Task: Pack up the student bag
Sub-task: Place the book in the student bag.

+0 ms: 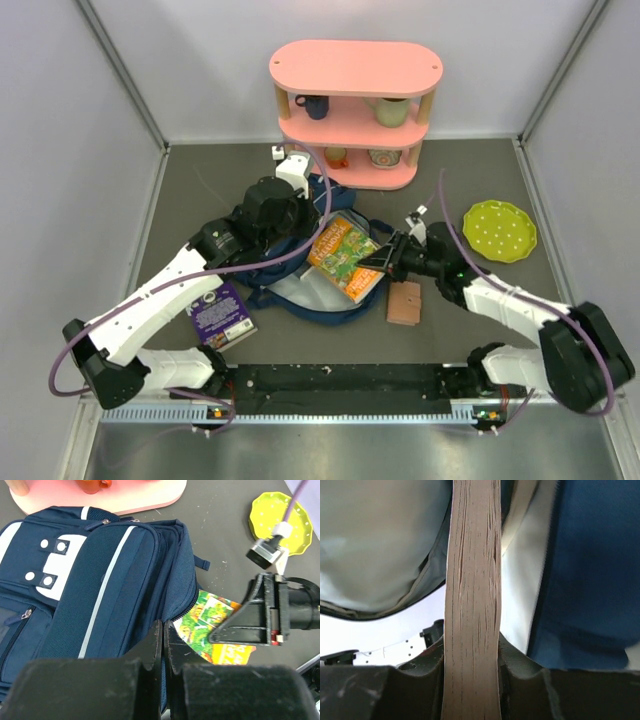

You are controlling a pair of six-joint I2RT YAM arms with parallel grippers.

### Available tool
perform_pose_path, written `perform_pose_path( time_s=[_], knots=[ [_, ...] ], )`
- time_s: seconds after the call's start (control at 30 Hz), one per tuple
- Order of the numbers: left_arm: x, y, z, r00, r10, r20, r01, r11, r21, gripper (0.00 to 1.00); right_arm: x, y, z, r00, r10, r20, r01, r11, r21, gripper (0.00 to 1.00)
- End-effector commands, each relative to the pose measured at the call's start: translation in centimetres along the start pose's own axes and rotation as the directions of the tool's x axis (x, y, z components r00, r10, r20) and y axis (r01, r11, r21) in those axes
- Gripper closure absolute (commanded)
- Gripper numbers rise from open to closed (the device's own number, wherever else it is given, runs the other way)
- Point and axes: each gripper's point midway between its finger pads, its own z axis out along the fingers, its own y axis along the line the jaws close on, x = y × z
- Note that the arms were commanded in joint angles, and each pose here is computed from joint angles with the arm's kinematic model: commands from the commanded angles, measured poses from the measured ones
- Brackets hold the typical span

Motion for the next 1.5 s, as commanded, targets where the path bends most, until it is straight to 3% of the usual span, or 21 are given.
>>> perform_pose_path(
  time_s=[0.0, 0.37, 0.57, 0.6, 0.67, 0.7, 0.73, 1.07, 1.13, 1.2, 1.23, 1.33, 1.37, 1.47],
  knots=[
    [-6.2, -1.2, -2.1, 0.975, -0.063, 0.215, 0.050, 0.996, 0.068, 1.00, -2.2, 8.6, 2.3, 0.982, -0.177, 0.071, 0.188, 0.957, -0.221, 1.00],
    [-5.8, -1.2, -2.2, 0.974, -0.080, 0.212, 0.065, 0.995, 0.077, 1.00, -4.3, 6.9, 13.0, 0.994, -0.107, 0.023, 0.109, 0.982, -0.154, 0.96],
    [-5.5, -0.8, -2.1, 0.974, -0.082, 0.210, 0.069, 0.995, 0.065, 1.00, -3.7, 2.1, 13.2, 0.993, -0.112, 0.030, 0.112, 0.994, 0.008, 0.66],
    [-5.5, -0.8, -2.1, 0.974, -0.082, 0.210, 0.069, 0.995, 0.065, 1.00, -3.6, 1.7, 13.0, 0.993, -0.114, 0.031, 0.113, 0.993, 0.018, 0.56],
    [-5.5, -0.8, -1.9, 0.974, -0.084, 0.209, 0.071, 0.995, 0.069, 1.00, -3.2, 0.8, 12.3, 0.993, -0.114, 0.031, 0.113, 0.993, 0.042, 0.46],
    [-5.5, -0.9, -1.9, 0.974, -0.083, 0.209, 0.069, 0.995, 0.074, 1.00, -3.0, 0.4, 12.0, 0.993, -0.115, 0.028, 0.113, 0.992, 0.056, 0.33],
    [-5.3, -0.9, -1.7, 0.976, -0.083, 0.203, 0.070, 0.995, 0.073, 1.00, -2.9, 0.5, 11.6, 0.992, -0.120, 0.030, 0.118, 0.991, 0.059, 0.28],
    [-5.1, -0.8, -1.3, 0.977, -0.083, 0.199, 0.070, 0.995, 0.071, 1.00, -2.3, -1.6, 8.9, 0.991, -0.132, 0.030, 0.123, 0.972, 0.198, 0.21],
    [-5.1, -0.8, -1.3, 0.977, -0.085, 0.198, 0.071, 0.995, 0.073, 1.00, -2.2, -1.6, 8.5, 0.991, -0.125, 0.035, 0.116, 0.972, 0.205, 0.23],
    [-5.1, -0.8, -1.3, 0.977, -0.085, 0.197, 0.071, 0.995, 0.076, 1.00, -1.9, -1.6, 8.4, 0.992, -0.119, 0.032, 0.111, 0.977, 0.184, 0.40],
    [-5.0, -0.9, -1.3, 0.977, -0.086, 0.196, 0.071, 0.994, 0.079, 1.00, -2.0, -1.2, 8.7, 0.992, -0.117, 0.043, 0.109, 0.982, 0.156, 0.59],
    [-4.8, -1.1, -1.1, 0.978, -0.088, 0.191, 0.073, 0.994, 0.087, 1.00, -1.9, 0.2, 9.7, 0.993, -0.114, 0.021, 0.112, 0.991, 0.077, 0.93],
    [-4.8, -1.2, -1.1, 0.978, -0.088, 0.189, 0.072, 0.993, 0.093, 1.00, -2.0, 0.6, 10.0, 0.994, -0.111, 0.018, 0.110, 0.992, 0.060, 0.99],
    [-4.7, -1.4, -1.0, 0.979, -0.088, 0.183, 0.069, 0.992, 0.105, 1.00, -3.2, 3.0, 11.0, 0.991, -0.122, 0.052, 0.123, 0.992, -0.014, 1.00]
  ],
)
